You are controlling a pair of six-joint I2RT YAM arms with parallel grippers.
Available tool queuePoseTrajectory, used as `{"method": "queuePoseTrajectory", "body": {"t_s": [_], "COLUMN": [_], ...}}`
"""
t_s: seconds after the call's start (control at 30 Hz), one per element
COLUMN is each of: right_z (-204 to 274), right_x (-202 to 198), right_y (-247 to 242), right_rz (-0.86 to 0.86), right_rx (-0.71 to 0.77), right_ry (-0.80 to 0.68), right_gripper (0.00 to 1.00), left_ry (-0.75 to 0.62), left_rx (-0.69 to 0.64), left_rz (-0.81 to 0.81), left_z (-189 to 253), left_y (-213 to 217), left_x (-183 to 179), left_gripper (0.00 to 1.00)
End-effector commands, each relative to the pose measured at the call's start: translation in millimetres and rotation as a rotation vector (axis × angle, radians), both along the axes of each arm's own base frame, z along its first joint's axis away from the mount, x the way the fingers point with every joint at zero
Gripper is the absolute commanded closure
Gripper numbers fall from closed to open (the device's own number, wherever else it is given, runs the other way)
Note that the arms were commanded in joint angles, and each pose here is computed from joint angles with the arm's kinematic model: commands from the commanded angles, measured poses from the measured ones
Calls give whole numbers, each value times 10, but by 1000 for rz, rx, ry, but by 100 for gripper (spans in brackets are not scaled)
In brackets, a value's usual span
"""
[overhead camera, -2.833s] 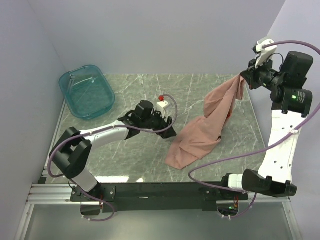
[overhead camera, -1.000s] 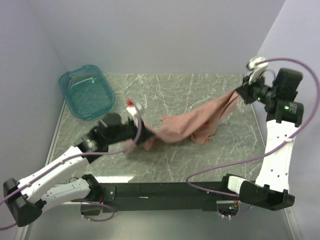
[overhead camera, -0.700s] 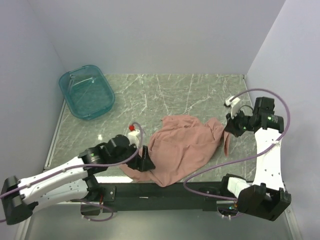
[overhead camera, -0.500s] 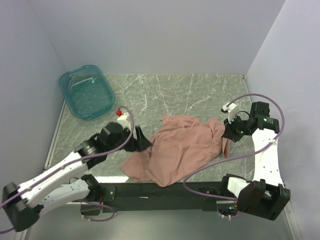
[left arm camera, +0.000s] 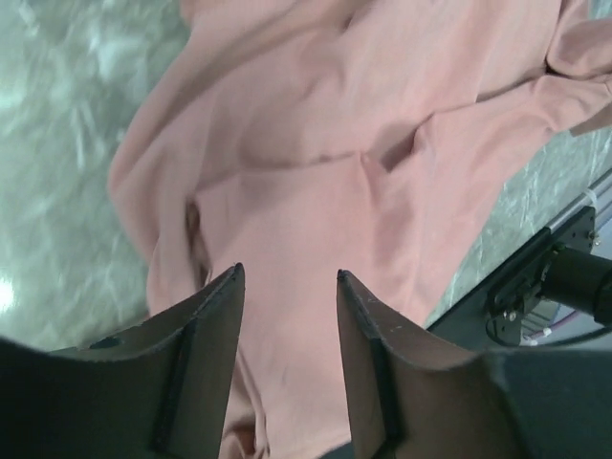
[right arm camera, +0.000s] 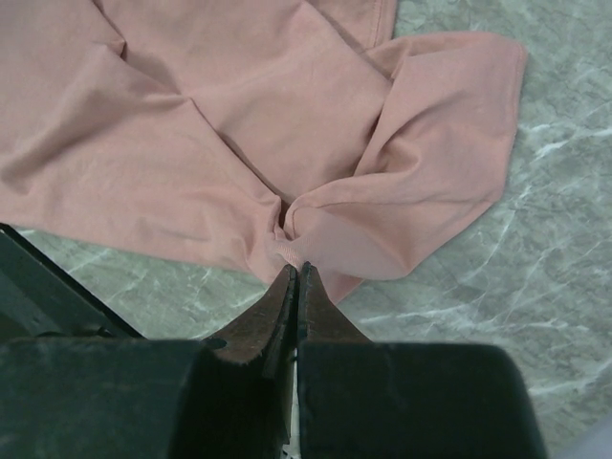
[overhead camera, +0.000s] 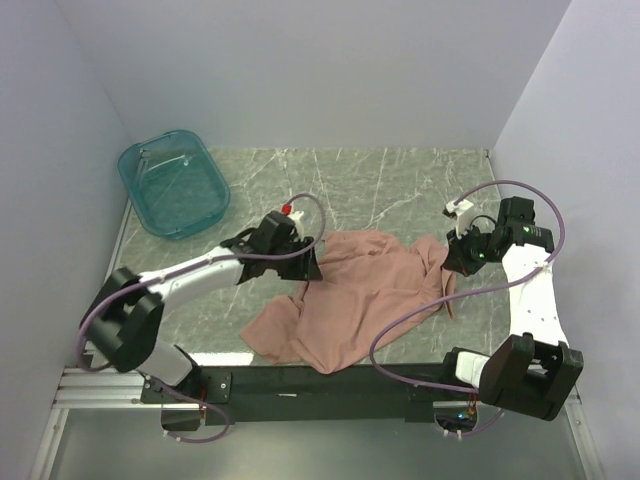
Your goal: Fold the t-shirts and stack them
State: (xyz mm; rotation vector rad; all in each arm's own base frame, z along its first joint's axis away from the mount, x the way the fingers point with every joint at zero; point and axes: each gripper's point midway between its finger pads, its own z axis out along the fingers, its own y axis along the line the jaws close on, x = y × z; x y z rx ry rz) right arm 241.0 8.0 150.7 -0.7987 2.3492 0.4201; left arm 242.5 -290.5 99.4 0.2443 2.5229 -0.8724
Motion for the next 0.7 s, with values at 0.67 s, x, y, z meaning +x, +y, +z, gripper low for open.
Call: {"method": "queuePoseTrajectory", "body": {"t_s": [0.67], "right_z": [61], "right_x": [167], "right_y": [-32], "right_rz": [-34], "right_rx": [10], "right_ry": [-43], "right_gripper": [100], "left_ry": [15], "left_rx": [265], "left_rz": [-42], "left_z": [-504], "left_y": [-55], "left_x": [319], "left_gripper": [52]}}
